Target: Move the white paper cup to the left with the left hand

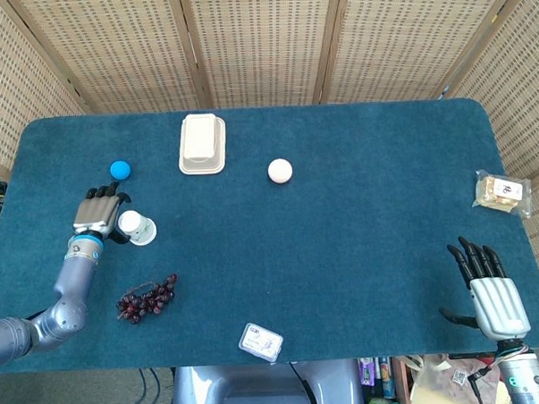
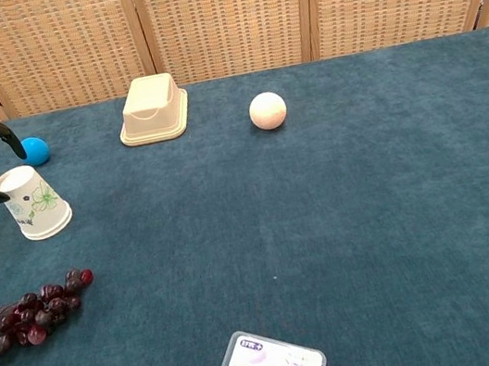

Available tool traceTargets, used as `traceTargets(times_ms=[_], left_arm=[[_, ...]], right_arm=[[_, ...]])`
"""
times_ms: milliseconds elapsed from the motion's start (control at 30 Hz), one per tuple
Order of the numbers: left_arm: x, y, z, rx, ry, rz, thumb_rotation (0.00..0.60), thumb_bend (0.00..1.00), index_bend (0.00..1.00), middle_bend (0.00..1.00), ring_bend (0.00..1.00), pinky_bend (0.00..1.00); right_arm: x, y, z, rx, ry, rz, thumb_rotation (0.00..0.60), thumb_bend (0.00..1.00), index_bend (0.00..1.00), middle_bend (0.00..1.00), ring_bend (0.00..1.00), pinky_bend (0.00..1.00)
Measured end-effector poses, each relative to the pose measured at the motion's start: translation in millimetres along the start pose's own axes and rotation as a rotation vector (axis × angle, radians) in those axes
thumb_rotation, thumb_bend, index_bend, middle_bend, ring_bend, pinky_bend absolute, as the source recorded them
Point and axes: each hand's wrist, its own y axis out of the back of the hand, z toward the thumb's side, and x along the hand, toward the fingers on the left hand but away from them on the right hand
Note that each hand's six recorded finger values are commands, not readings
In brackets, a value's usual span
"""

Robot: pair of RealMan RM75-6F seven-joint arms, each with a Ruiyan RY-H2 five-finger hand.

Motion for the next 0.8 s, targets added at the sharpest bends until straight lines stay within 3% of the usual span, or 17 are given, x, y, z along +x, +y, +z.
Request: traceTargets(times_ms=[800], left_arm=[[2.1,-0.6,1.0,-0.019,0.016,0.017,0.6,0.25,0.38,0.0,0.0,0.0]], right_arm=[[0.8,1.0,-0.1,-0.003,0.001,-0.004,0.6,0.09,0.0,0.0,0.0,0.0]])
